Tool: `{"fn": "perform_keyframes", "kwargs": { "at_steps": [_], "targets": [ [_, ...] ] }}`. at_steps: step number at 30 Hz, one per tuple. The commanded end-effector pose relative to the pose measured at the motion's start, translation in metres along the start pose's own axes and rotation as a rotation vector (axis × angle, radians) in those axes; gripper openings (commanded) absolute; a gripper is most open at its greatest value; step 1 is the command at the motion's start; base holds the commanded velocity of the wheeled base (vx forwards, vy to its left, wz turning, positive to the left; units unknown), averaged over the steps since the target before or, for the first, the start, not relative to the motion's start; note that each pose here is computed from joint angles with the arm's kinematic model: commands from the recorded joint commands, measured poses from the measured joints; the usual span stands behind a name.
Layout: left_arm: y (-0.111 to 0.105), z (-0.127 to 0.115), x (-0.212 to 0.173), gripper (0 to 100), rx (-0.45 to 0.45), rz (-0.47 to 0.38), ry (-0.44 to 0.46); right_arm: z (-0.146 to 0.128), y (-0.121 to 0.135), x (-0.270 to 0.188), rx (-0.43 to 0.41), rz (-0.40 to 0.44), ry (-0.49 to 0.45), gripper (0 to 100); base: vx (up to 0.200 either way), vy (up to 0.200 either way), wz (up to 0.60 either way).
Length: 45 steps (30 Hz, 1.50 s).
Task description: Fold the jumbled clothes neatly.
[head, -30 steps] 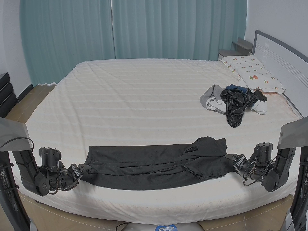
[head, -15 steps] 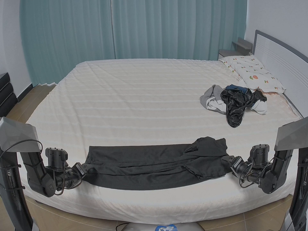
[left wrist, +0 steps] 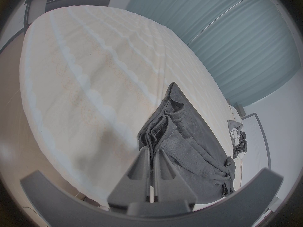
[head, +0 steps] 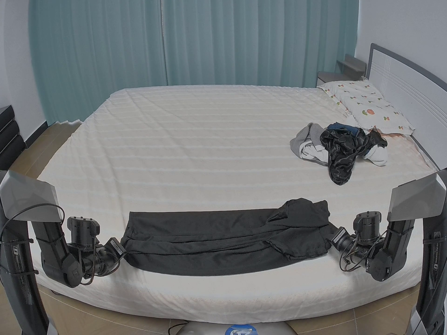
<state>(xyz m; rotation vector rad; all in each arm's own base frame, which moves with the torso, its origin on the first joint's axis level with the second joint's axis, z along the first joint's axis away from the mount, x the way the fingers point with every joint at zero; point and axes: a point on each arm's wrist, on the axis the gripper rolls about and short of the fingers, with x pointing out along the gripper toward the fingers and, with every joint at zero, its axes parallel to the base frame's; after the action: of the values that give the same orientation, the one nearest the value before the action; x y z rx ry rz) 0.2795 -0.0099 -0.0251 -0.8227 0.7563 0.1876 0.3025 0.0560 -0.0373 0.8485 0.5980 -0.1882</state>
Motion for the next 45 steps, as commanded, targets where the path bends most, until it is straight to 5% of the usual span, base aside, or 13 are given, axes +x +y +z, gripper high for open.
{"fn": "perform_keyframes", "kwargs": {
  "at_steps": [1,16,35,36,43,44,45],
  "targets": [
    [0.001,0.001,0.000,0,-0.004,0.003,-0.003,-0.001,0.001,-0.011,-0.007,-0.002,0.003,0,0.000,0.000,0.00],
    [0.001,0.002,-0.010,0,0.011,0.033,-0.044,-0.003,-0.011,-0.042,-0.012,-0.055,0.040,0,0.000,0.000,0.00],
    [0.017,-0.020,-0.026,0,0.153,0.108,0.046,-0.006,-0.033,-0.062,-0.106,-0.142,0.091,0,0.000,0.000,0.00],
    [0.017,-0.019,-0.025,0,0.153,0.107,0.045,-0.007,-0.033,-0.062,-0.109,-0.141,0.092,100,0.000,0.000,0.00],
    [0.015,-0.016,-0.024,0,0.142,0.092,0.034,0.005,-0.017,-0.068,-0.104,-0.040,0.014,100,0.000,0.000,0.00],
    [0.015,-0.016,-0.024,100,0.142,0.092,0.034,0.005,-0.017,-0.068,-0.104,-0.040,0.014,100,0.000,0.000,0.00],
    [0.015,-0.016,-0.026,100,0.140,0.085,0.034,0.012,-0.008,-0.072,-0.098,0.006,-0.026,100,0.000,0.000,0.00]
  ]
}}
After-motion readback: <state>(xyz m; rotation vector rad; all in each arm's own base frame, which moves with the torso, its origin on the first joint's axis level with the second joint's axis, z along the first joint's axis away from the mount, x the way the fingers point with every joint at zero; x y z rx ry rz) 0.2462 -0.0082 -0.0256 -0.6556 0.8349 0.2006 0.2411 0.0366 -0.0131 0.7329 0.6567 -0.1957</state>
